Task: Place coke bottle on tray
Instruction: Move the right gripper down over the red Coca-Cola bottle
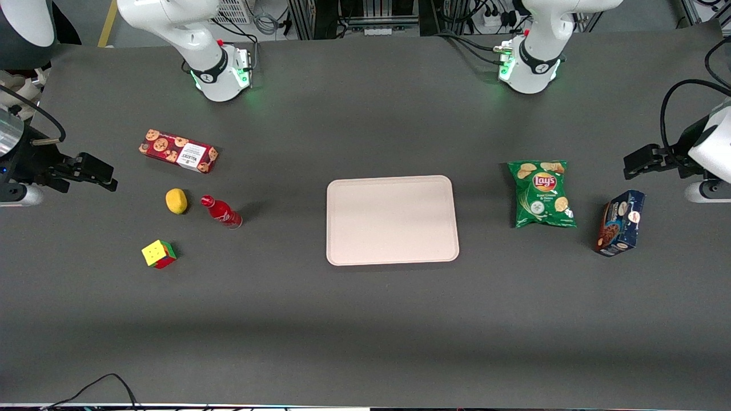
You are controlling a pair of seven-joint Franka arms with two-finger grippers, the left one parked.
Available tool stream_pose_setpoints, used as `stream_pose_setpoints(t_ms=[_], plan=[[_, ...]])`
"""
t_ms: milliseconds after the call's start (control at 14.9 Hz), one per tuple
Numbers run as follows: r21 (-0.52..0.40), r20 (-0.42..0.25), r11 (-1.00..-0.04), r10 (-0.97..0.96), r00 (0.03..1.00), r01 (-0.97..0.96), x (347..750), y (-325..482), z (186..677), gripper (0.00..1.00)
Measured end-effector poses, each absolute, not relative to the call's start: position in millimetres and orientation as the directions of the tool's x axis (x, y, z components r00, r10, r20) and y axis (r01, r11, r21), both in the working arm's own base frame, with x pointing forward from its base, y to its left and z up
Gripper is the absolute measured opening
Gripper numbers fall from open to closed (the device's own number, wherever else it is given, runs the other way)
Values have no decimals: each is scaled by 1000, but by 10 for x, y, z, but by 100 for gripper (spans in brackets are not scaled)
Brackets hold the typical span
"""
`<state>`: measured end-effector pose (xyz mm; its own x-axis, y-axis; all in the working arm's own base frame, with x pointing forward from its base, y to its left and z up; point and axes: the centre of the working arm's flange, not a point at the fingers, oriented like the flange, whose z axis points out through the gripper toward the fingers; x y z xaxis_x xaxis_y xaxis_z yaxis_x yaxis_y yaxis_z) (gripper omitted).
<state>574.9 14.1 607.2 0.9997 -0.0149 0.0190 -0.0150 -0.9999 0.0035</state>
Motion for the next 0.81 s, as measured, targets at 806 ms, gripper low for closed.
stream_pose_setpoints(t_ms=[806], plan=[[6, -45, -999, 47, 998, 47, 5852, 511, 5706, 100]])
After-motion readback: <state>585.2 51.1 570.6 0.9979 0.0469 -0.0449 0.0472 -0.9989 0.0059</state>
